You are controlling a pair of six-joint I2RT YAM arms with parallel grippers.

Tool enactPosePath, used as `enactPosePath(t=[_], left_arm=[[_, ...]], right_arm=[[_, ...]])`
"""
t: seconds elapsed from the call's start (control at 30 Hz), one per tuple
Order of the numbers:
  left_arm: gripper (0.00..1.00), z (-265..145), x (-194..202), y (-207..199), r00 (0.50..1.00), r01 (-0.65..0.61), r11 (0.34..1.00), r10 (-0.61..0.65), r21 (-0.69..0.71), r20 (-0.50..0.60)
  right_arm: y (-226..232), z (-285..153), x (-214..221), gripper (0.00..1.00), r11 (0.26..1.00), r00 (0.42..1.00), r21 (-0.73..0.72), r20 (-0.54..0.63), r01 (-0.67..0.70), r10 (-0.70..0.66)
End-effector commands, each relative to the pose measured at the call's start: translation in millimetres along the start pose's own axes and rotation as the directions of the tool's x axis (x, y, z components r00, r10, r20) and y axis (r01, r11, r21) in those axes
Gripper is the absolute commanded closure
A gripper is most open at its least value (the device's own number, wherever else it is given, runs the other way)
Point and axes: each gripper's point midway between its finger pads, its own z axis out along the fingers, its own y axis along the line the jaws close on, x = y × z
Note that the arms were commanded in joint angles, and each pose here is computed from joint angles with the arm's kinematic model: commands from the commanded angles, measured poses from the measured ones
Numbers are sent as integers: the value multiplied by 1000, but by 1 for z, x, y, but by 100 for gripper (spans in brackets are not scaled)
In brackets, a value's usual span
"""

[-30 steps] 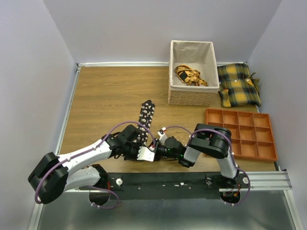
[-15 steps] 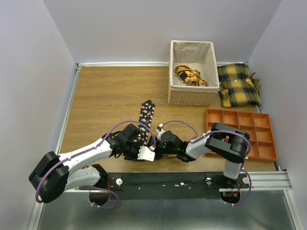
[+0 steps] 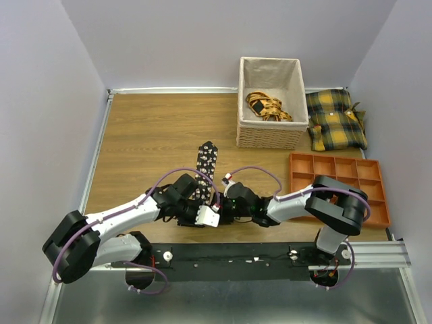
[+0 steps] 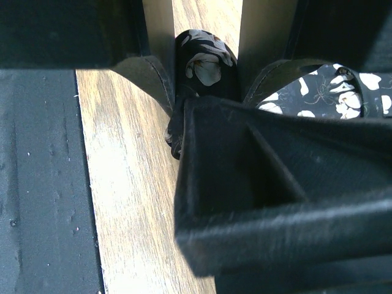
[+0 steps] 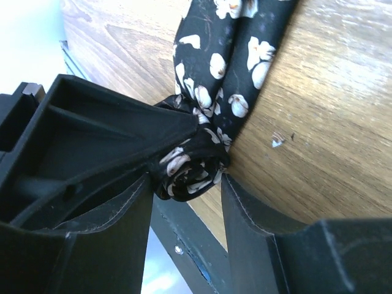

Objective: Roll the ties
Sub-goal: Roll the tie at the center of the board.

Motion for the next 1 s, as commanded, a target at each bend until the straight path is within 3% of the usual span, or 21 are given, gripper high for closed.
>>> enactPosePath(t=[0.0,0.1,0.23,0.37,0.4,0.47,0.5,0.57,0.6,0.63,0.73,0.8,0.87,0.9,0.97], left_arm=[[100,0,26,-30,992,92,991,-83,100,-91],[100,1,26,-28,991,102,991,-93,92,-96],[100,0,26,-29,990,102,989,-92,103,-105],[100,-2,18,-35,994,93,982,-83,163,-67],[100,-2,18,-38,994,98,977,-87,191,-66],[100,-8,16,-43,995,86,962,-71,261,-64],[100,-7,15,-49,995,93,946,-81,312,-54],[100,-14,15,-45,995,97,934,-91,343,-34],[100,-13,14,-46,993,119,920,-120,373,-21],[100,-17,12,-42,990,134,914,-136,383,-22],[100,-18,12,-31,986,164,894,-164,418,-37],[100,-18,14,-25,984,175,880,-176,441,-38],[100,-20,12,-18,981,187,873,-187,451,-45],[100,-18,14,-17,976,212,861,-209,462,-57],[100,-19,11,-13,972,225,854,-227,469,-53]], right_arm=[[-56,-12,26,46,986,997,164,-61,-28,38],[-59,-14,30,46,988,997,152,-66,-31,42],[-40,-25,13,46,1000,999,22,46,-8,7],[-34,-45,-11,46,971,949,32,206,239,-240],[-32,-48,-20,46,918,886,72,243,390,-395],[-18,-51,-24,45,827,776,118,293,550,-558],[-15,-51,-26,45,723,667,152,295,674,-684],[-1,-58,-21,45,626,535,160,387,763,-751],[1,-62,-22,44,542,434,185,415,820,-799],[18,-74,-21,43,516,380,148,515,844,-769],[27,-74,-13,41,416,277,129,569,900,-774],[35,-66,-10,41,385,243,131,583,913,-775],[35,-50,-12,40,403,245,163,575,901,-780],[35,-46,-14,39,370,203,196,566,908,-799],[37,-41,-20,38,389,191,250,568,887,-801]])
